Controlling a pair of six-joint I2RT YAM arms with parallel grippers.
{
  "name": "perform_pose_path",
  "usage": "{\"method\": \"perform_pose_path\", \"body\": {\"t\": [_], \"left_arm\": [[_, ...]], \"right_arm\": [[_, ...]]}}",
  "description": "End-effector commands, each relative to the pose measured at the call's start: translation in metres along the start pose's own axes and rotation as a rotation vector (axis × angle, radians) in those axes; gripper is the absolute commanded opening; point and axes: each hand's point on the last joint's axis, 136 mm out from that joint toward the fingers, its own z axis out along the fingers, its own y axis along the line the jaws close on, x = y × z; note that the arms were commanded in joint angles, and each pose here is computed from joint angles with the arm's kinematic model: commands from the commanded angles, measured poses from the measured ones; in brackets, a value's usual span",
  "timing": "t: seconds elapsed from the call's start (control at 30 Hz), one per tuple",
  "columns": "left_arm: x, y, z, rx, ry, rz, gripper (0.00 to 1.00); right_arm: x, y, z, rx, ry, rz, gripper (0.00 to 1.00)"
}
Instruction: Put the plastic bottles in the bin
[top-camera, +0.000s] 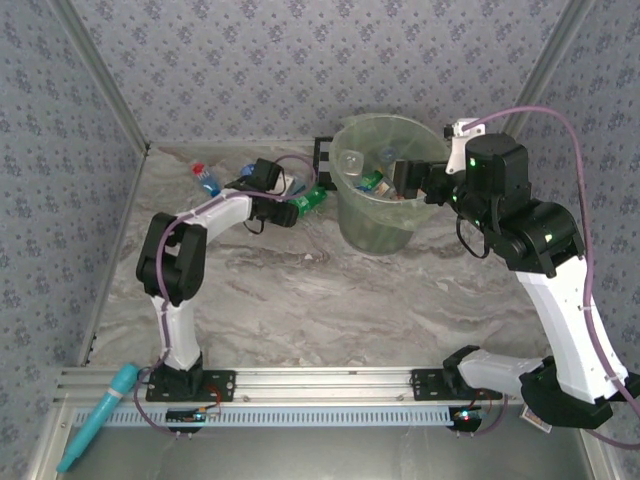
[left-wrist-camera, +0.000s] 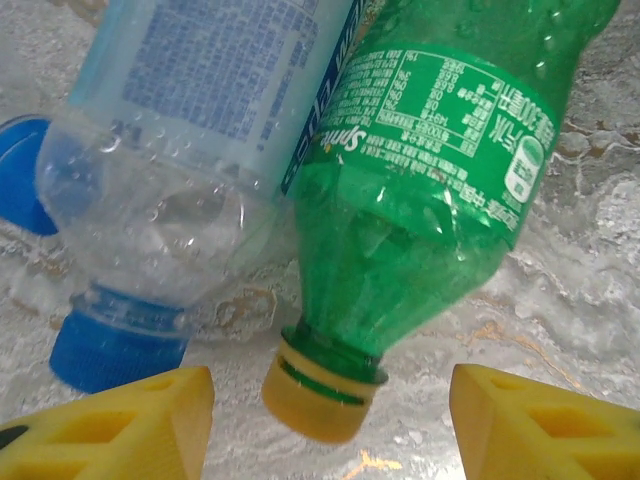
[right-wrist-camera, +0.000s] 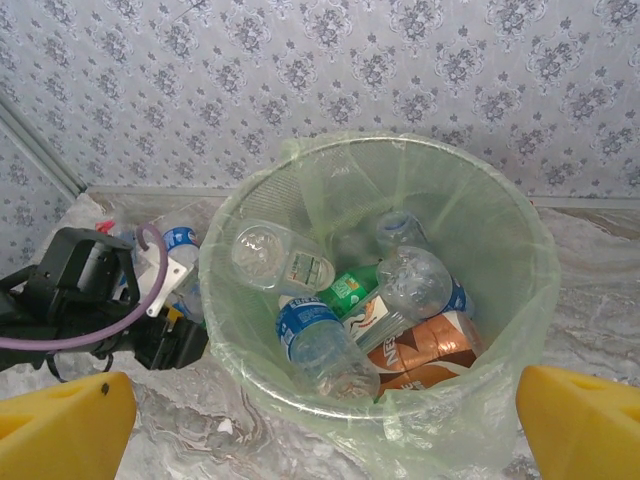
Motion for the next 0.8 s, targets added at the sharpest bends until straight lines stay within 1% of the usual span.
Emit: {"method": "perform_pose_path", "body": {"t": [0.0, 0.07, 0.17, 0.27, 0.33, 0.4, 0.47, 0.53, 0.6, 0.63, 0.77], "left_arm": [[0.000, -0.007, 0.008, 0.035, 0.029, 0.031, 0.62], [0.002, -0.011, 0.012, 0.051, 0.038, 0.034, 0.58], [0.006, -0.017, 0.016, 0.061, 0.053, 0.046, 0.56], [0.007, -0.019, 0.017, 0.058, 0.059, 0.057, 0.46], [0.008, -0.018, 0.017, 0.050, 0.060, 0.058, 0.43], [0.007, -0.017, 0.015, 0.044, 0.057, 0.059, 0.33], [0.008, -0.017, 0.012, 0.041, 0.054, 0.060, 0.31], [0.008, -0.016, 0.007, 0.038, 0.047, 0.061, 0.27], [0.009, -0.016, 0.001, 0.035, 0.041, 0.059, 0.26], [0.008, -0.016, -0.003, 0.035, 0.033, 0.056, 0.24], [0.006, -0.016, -0.026, 0.033, -0.011, 0.032, 0.24]], "right_arm": [[0.003, -0.003, -0.005, 0.014, 0.005, 0.014, 1.00], [0.004, -0.003, -0.005, 0.012, 0.004, 0.015, 1.00], [0.004, -0.002, -0.002, 0.009, 0.006, 0.014, 1.00], [0.005, -0.001, 0.001, 0.005, 0.010, 0.017, 1.00], [0.006, 0.001, 0.003, -0.001, 0.014, 0.019, 1.00], [0.007, 0.002, 0.004, -0.005, 0.015, 0.022, 1.00], [0.007, 0.002, 0.005, -0.006, 0.016, 0.028, 1.00], [0.007, 0.003, 0.005, -0.009, 0.015, 0.029, 1.00], [0.008, 0.004, 0.006, -0.013, 0.018, 0.032, 1.00], [0.008, 0.004, 0.007, -0.017, 0.017, 0.035, 1.00], [0.008, 0.009, 0.010, -0.039, 0.015, 0.044, 1.00]]}}
